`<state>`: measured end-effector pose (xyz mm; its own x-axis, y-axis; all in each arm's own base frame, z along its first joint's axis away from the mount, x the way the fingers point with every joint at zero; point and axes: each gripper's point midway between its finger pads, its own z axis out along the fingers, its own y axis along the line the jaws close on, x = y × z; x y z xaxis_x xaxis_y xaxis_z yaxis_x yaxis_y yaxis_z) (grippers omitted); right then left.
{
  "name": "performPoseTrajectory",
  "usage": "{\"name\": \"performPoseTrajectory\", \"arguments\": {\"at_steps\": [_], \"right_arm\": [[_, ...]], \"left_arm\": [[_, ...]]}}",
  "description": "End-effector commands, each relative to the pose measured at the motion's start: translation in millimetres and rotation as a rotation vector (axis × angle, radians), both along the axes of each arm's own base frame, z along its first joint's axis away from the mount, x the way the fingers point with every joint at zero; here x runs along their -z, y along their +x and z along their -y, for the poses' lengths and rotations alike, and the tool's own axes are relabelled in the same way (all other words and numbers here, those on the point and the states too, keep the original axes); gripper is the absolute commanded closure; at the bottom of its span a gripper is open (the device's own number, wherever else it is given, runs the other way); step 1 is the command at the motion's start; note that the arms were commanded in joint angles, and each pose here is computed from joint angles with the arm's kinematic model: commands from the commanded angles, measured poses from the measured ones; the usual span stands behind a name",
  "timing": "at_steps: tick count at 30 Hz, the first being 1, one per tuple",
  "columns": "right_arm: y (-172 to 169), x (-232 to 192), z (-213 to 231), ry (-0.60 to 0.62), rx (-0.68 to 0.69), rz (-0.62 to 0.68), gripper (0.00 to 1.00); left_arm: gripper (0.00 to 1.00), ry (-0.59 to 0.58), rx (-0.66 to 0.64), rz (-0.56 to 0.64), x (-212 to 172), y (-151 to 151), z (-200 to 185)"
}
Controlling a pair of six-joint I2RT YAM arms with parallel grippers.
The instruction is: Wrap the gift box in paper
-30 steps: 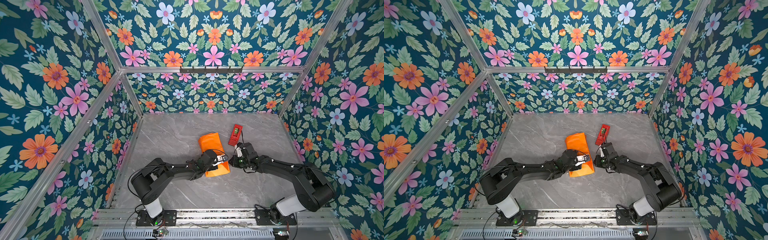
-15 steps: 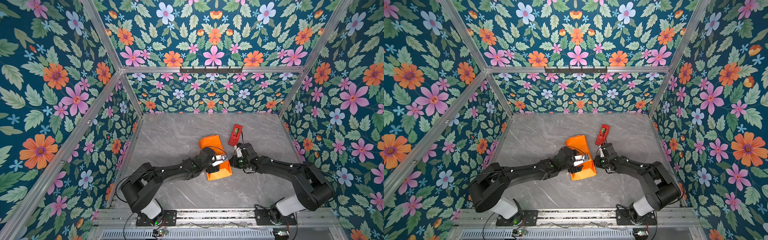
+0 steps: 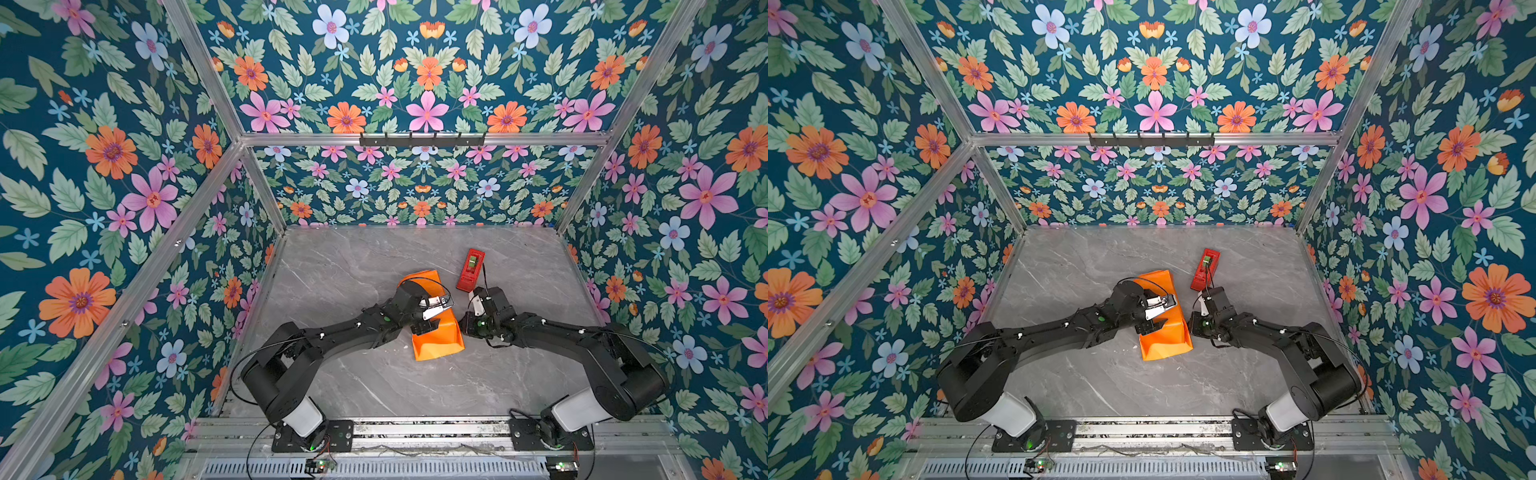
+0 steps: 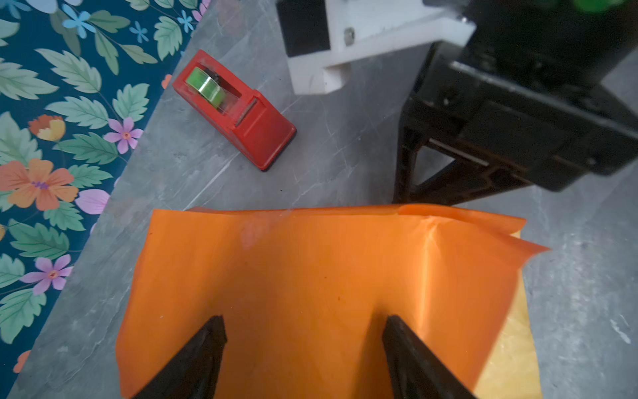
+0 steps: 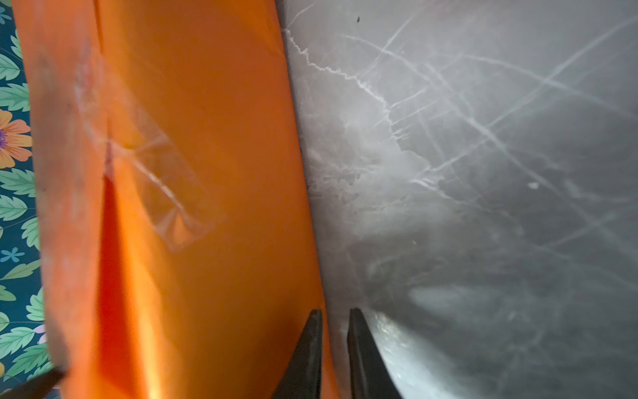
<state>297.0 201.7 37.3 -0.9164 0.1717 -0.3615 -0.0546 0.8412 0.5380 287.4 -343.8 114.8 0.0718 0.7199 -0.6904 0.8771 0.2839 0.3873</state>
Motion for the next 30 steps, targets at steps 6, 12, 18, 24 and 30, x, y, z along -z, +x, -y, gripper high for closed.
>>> {"name": "performPoseTrajectory", "arguments": {"at_steps": [6, 12, 18, 24, 30], "right_arm": [[4, -5, 0, -0.006, -0.007, 0.030, 0.82], [5, -5, -1, -0.003, -0.009, 0.030, 0.83], [7, -8, -9, 0.032, -0.024, 0.027, 0.83], [8, -7, -15, 0.070, -0.031, 0.022, 0.85], [10, -6, -17, 0.085, -0.026, 0.029, 0.86]], "left_arm": [[0.20, 0.030, 0.039, -0.055, 16, -8, 2], [0.20, 0.078, 0.017, -0.045, 28, -2, -2], [0.21, 0.125, -0.004, -0.032, 39, 3, -7], [0.22, 0.173, -0.023, -0.022, 51, 7, -12], [0.22, 0.203, -0.010, -0.023, 60, 1, -17]]}}
